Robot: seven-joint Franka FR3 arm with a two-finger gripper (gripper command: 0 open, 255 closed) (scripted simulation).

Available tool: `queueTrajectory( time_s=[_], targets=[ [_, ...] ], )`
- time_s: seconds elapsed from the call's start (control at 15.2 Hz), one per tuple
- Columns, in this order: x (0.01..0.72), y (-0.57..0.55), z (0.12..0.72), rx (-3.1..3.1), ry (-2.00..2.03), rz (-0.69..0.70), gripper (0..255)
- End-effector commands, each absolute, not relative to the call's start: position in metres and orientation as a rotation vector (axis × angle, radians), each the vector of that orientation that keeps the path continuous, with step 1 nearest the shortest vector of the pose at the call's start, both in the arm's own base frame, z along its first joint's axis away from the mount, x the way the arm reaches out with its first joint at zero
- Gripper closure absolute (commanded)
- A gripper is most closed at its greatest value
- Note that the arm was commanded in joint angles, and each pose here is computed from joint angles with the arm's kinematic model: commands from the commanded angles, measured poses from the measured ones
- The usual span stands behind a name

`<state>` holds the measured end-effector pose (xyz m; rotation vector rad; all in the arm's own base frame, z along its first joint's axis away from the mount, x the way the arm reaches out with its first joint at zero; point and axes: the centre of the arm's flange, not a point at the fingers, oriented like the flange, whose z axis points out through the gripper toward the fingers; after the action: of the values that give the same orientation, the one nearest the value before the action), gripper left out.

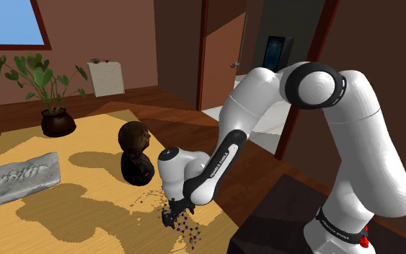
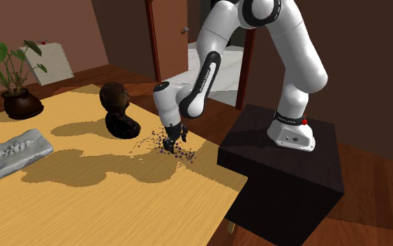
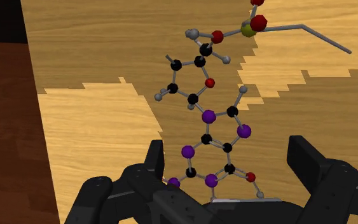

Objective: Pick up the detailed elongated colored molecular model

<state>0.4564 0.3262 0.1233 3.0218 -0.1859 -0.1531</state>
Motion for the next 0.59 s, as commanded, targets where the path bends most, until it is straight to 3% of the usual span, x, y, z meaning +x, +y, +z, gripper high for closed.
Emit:
queueTrajectory(
  time_s=[0.0,0.46,0.53],
  targets=[
    [0.457,0.329,0.110,3.021,-0.185,-0.153,0],
    [0.457,0.329,0.081,3.021,-0.185,-0.153,0],
    [0.457,0.329,0.081,3.021,-0.185,-0.153,255]
  ],
)
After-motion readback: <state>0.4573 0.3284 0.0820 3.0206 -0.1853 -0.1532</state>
